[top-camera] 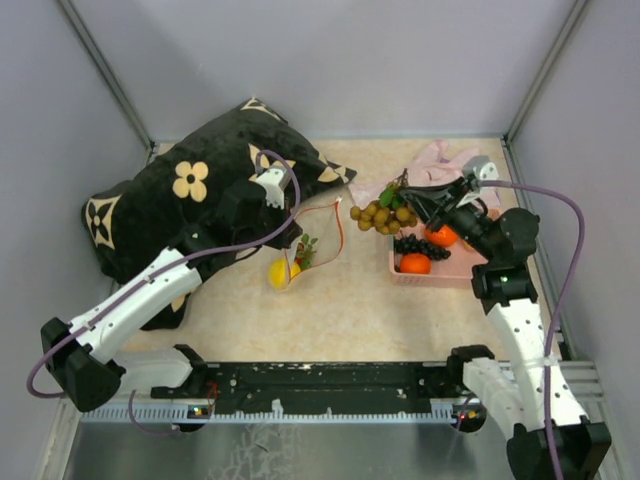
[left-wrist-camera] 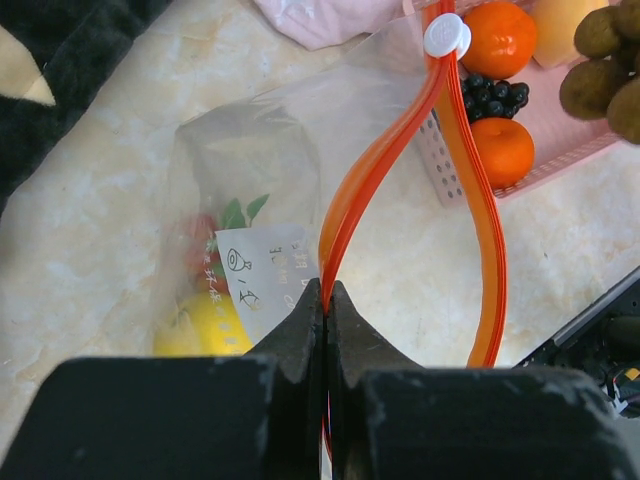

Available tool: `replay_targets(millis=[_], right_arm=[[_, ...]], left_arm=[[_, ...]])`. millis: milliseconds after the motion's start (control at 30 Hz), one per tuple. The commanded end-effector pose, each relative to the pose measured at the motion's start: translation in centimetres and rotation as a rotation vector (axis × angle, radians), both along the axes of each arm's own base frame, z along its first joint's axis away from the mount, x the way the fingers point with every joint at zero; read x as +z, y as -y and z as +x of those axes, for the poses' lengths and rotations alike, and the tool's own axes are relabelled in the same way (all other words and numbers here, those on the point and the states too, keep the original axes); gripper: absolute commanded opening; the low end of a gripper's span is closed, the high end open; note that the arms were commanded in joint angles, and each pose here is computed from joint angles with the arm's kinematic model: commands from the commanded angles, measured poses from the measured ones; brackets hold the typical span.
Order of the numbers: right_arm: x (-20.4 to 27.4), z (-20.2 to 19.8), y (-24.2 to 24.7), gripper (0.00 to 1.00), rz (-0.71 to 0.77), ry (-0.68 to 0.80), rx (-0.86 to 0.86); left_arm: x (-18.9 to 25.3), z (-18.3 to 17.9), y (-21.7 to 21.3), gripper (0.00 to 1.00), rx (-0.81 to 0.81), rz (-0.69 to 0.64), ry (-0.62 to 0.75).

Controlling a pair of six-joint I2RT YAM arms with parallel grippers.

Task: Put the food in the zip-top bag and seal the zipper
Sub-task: Place the fake fruit in the zipper food storage bag.

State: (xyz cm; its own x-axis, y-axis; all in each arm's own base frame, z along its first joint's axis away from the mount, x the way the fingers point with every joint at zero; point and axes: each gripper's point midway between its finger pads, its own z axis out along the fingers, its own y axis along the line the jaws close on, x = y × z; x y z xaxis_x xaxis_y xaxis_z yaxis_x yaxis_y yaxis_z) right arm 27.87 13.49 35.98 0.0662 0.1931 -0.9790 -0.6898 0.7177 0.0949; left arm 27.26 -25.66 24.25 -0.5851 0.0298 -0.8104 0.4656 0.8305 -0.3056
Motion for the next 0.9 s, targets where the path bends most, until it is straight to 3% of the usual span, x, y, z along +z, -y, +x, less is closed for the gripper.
replay_targets(millis=[0,333,867], right_arm=[[5.6,-3.1,-3.9,0.00,-0.062,0.283,0.194],[7.8,-7.2,-9.7,0.00,-0.064,0.409,0.561],[11.2,-10.9,-10.7,0.00,0.031,0.460,0.688]], left_arm=[[1.9,-0.3,0.3,0.00,-0.054,-0.033,0.069],[2.1,-0.8,0.8,0.00,-0.107,-0.046,0.076],[1.0,-0.6,1.0,0.00,-0.094,-0.029,0.033]])
